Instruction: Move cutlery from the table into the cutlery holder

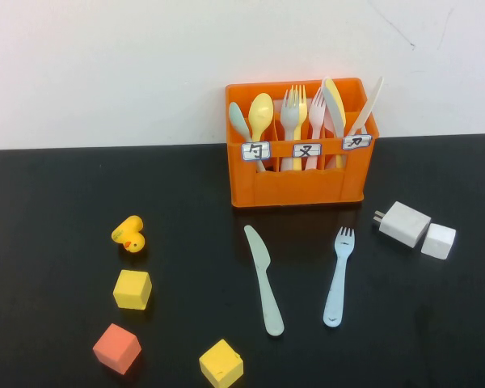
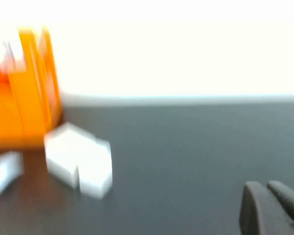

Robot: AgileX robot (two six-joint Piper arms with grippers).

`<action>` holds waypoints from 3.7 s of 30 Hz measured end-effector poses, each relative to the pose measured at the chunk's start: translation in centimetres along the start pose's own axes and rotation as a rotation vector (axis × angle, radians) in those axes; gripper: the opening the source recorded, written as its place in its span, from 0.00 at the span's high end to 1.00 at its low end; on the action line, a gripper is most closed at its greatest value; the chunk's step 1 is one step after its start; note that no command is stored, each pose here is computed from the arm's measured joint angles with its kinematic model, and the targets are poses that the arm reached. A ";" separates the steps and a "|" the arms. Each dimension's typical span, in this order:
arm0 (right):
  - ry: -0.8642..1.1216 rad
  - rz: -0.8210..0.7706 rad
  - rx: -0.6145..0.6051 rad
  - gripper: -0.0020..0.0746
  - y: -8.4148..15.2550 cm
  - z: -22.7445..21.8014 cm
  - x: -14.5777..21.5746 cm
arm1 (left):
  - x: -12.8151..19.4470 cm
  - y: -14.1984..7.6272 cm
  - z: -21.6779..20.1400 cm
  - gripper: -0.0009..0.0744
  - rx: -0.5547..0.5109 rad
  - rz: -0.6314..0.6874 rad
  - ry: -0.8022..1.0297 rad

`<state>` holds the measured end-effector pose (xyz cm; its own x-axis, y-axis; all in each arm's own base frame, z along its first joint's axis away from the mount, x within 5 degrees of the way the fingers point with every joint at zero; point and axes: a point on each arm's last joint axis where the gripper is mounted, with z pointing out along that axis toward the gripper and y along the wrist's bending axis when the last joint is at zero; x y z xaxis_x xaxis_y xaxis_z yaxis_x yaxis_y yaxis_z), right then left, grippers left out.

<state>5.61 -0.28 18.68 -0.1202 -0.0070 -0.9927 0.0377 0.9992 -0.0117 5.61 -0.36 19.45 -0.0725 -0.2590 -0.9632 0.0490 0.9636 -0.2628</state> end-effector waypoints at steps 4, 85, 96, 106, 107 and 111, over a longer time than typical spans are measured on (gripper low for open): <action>-0.259 -0.040 -0.016 0.98 0.2 -0.3 -2.3 | -2.4 -0.7 -0.3 0.99 0.078 0.000 -0.264; 0.405 -0.281 -0.116 0.98 0.5 2.4 -6.1 | 1.1 -17.5 26.5 0.77 0.137 -0.073 1.159; 0.395 -0.283 -0.114 0.98 0.5 2.5 -6.1 | 3.0 -20.0 28.0 0.63 0.117 -0.001 1.209; 0.394 -0.283 -0.114 0.98 0.5 2.5 -6.1 | 4.9 -20.5 30.2 0.63 -0.050 0.038 1.204; 0.394 -0.283 -0.114 0.98 0.5 2.5 -6.1 | 4.9 -20.6 30.4 0.63 -0.053 0.034 1.204; 0.393 -0.277 -0.115 0.98 0.5 2.5 -6.1 | 4.9 -20.9 30.7 0.63 -0.061 0.013 1.209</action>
<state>8.84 0.15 24.44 -0.4764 -0.2799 -0.8335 -0.1560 0.9599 -0.2331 34.79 -23.80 18.44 -0.9581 -0.0513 -0.2819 0.0122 0.9756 -0.2192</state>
